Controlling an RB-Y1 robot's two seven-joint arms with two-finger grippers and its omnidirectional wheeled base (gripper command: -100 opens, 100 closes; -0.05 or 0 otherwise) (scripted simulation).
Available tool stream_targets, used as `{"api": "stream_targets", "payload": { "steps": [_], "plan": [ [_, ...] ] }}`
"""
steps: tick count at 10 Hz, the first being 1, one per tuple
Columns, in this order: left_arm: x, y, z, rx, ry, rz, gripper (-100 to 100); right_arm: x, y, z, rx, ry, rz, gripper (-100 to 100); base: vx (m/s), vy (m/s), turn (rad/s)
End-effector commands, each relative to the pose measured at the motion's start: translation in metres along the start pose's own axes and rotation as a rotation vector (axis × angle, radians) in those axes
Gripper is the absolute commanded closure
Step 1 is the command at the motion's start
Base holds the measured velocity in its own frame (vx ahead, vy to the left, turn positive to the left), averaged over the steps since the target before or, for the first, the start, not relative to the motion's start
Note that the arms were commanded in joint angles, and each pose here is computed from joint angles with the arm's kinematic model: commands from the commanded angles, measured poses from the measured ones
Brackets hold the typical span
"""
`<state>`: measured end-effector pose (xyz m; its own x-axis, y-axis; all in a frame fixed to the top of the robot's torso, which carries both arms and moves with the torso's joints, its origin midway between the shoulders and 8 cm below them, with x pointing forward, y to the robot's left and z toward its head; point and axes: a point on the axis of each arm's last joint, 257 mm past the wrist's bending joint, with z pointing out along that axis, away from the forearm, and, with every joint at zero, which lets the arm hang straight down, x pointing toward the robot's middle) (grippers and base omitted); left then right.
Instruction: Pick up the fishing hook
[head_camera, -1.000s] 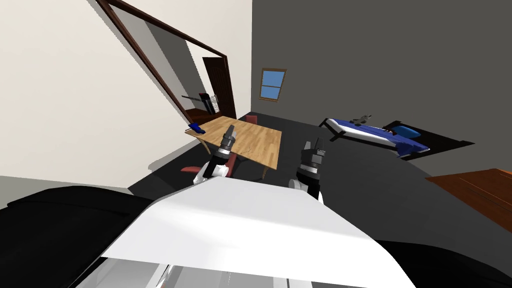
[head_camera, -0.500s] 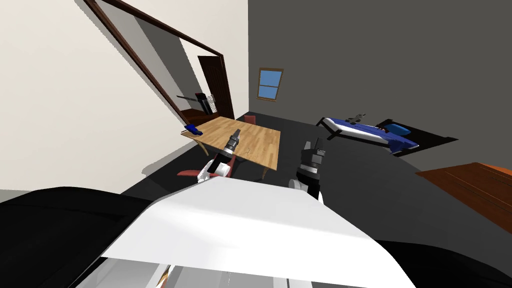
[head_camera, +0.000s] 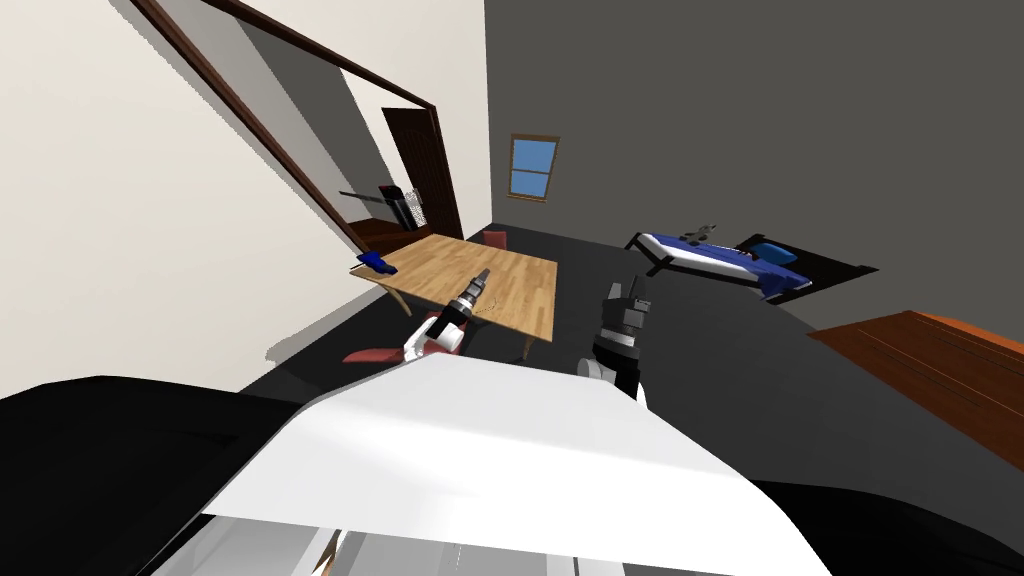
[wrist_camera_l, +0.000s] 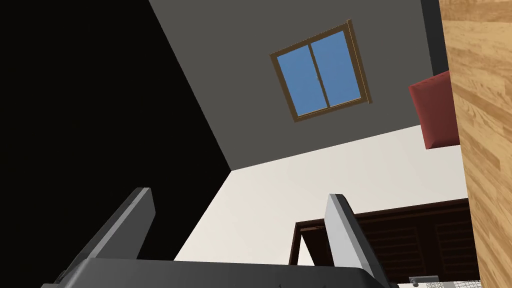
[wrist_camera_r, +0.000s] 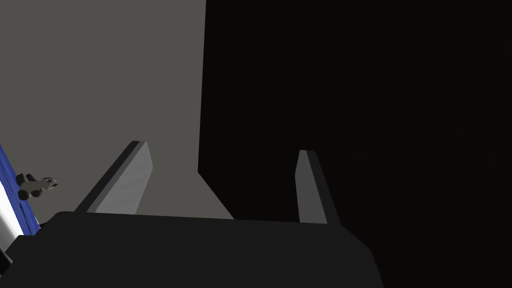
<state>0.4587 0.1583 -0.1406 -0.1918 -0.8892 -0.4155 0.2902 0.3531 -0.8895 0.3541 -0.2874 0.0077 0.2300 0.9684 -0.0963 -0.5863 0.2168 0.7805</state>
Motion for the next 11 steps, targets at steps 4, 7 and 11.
{"api": "stream_targets", "payload": {
  "steps": [4,7,11],
  "plan": [
    [0.019,0.069,0.003,-0.183,0.088,0.08,-100,0.0,0.0,0.0,0.0,0.0,0.0,0,0.025,-0.004,-0.09],
    [0.021,0.106,0.002,-0.277,0.128,0.137,-100,0.0,0.0,0.0,0.0,0.0,0.0,0,0.013,-0.017,-0.094],
    [0.019,0.159,-0.009,-0.415,0.166,0.199,-100,0.0,0.0,0.0,0.0,0.0,0.0,0,0.014,-0.031,-0.069]
  ]
}}
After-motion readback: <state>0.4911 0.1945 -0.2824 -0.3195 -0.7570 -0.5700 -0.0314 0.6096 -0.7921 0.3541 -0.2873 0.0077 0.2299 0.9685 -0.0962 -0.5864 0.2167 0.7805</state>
